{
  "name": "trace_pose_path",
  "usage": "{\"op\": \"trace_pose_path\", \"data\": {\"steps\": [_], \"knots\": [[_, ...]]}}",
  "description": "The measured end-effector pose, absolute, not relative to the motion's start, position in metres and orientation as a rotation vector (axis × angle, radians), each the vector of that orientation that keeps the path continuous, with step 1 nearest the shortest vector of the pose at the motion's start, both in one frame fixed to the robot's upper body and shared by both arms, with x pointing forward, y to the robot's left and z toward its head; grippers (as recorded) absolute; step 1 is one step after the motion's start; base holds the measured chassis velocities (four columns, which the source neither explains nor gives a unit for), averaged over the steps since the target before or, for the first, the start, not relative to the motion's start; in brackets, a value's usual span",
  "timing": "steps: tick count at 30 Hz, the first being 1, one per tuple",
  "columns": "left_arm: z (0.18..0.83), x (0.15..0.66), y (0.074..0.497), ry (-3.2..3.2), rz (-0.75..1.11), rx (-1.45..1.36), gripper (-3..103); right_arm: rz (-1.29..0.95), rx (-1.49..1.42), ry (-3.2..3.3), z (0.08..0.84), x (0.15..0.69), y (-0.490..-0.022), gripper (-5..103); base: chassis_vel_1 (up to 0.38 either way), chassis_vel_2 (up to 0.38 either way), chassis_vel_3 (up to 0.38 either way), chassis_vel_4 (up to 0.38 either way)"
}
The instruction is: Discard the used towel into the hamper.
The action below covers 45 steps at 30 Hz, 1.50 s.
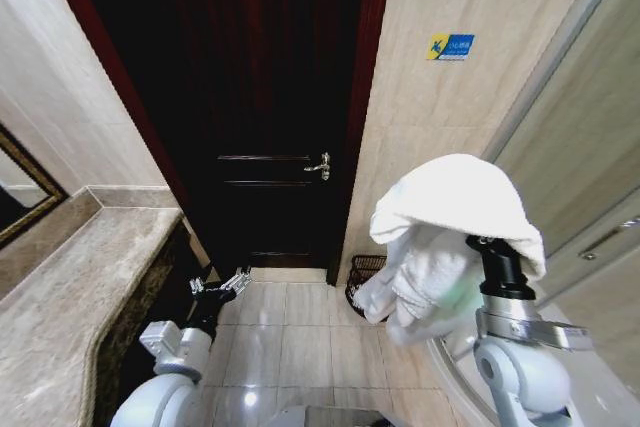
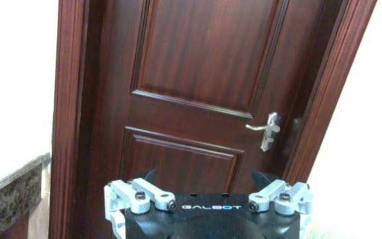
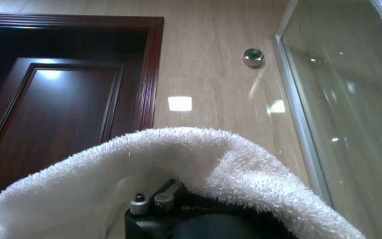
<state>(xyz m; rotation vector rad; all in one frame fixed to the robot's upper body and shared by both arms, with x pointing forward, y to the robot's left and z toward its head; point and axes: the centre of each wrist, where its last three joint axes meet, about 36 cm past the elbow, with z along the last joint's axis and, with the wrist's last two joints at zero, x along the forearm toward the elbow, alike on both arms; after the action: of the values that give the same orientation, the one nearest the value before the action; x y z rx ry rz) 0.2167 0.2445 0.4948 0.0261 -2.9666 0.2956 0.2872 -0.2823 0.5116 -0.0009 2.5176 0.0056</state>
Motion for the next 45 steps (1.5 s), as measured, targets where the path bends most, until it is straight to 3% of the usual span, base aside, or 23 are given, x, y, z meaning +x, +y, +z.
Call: {"op": "trace_pose_path", "data": {"steps": [45], "knots": [[0.4948, 0.2167, 0.2444, -2.967, 0.296, 0.026, 97, 0.004, 0.002, 2.520, 0.5096, 0.2864, -0.2834, 12, -0.066, 0.070, 0.067, -0.069]]}}
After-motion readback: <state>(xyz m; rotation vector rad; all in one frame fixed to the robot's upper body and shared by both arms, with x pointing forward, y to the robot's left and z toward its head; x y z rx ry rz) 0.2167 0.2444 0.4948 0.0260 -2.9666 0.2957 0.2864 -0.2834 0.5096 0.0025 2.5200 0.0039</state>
